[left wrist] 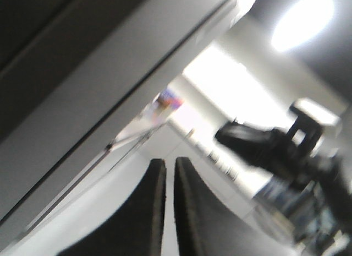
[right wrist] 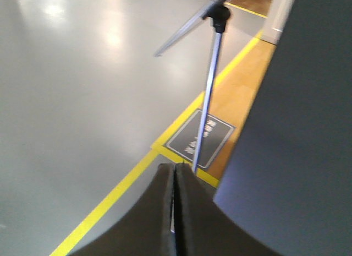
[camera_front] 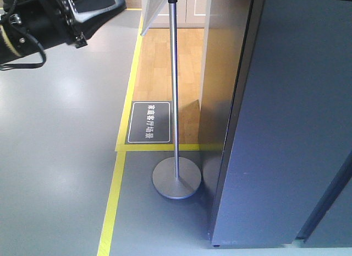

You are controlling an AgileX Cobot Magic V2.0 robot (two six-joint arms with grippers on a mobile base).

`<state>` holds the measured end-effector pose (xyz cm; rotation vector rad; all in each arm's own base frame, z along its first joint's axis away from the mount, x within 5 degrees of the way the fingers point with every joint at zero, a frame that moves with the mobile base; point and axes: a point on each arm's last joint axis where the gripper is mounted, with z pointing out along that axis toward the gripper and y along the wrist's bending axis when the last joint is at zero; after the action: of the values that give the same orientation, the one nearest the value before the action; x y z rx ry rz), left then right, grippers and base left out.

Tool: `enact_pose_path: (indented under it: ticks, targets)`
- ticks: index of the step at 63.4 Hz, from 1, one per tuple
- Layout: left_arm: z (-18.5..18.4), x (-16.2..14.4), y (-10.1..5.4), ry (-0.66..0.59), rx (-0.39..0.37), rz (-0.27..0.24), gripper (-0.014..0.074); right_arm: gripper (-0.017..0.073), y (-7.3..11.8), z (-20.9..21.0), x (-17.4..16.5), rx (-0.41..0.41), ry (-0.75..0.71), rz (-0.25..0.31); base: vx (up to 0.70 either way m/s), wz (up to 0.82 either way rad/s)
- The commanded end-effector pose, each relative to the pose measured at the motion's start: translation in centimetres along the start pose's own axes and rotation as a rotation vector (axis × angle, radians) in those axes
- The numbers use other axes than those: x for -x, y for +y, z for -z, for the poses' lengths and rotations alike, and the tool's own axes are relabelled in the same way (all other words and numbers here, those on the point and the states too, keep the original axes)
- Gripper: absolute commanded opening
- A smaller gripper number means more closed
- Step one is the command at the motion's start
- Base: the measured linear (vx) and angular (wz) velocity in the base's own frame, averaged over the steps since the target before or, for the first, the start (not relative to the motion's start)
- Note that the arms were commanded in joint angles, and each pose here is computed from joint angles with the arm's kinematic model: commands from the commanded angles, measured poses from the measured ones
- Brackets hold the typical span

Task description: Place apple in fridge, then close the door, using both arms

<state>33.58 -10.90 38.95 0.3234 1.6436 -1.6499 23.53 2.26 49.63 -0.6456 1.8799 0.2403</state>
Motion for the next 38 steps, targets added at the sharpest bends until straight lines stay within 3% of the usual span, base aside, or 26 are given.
enact_pose_path:
  ticks: [1, 6, 12, 19, 24, 29, 38]
  targets:
    - [1.0, -1.2, -6.7, 0.190, -0.141, -0.183, -0.0009, -0.0006, 1.8, 2.6, 1.5, 0.024, -0.114, 0.042, 0.00, 0.00]
    - [1.9, -2.4, -8.7, 0.294, -0.060, -0.299, -0.0008, -0.0007, 2.9, 3.1, 0.7, 0.053, -0.136, 0.048, 0.00, 0.00]
    - [3.2, -3.8, -11.2, 0.294, 0.009, -0.379, -0.0008, -0.0007, 4.5, 3.5, -1.5, 0.082, -0.160, 0.051, 0.00, 0.00]
    - [5.0, -6.3, -13.0, 0.248, 0.094, -0.422, -0.0008, -0.0007, 6.3, 3.6, -5.1, 0.093, -0.176, 0.042, 0.00, 0.00]
    - [6.4, -8.7, -12.8, 0.215, 0.203, -0.437, -0.0008, -0.0007, 7.8, 4.0, -8.1, 0.077, -0.169, 0.051, 0.00, 0.00]
    - [8.0, -11.3, -12.3, 0.144, 0.295, -0.430, -0.0008, -0.0007, 9.0, 3.6, -11.9, 0.067, -0.132, 0.012, 0.00, 0.00]
    - [11.1, -16.7, -8.4, 0.033, 0.519, -0.352, -0.0007, -0.0007, 10.9, 3.4, -17.2, 0.028, -0.109, -0.051, 0.00, 0.00]
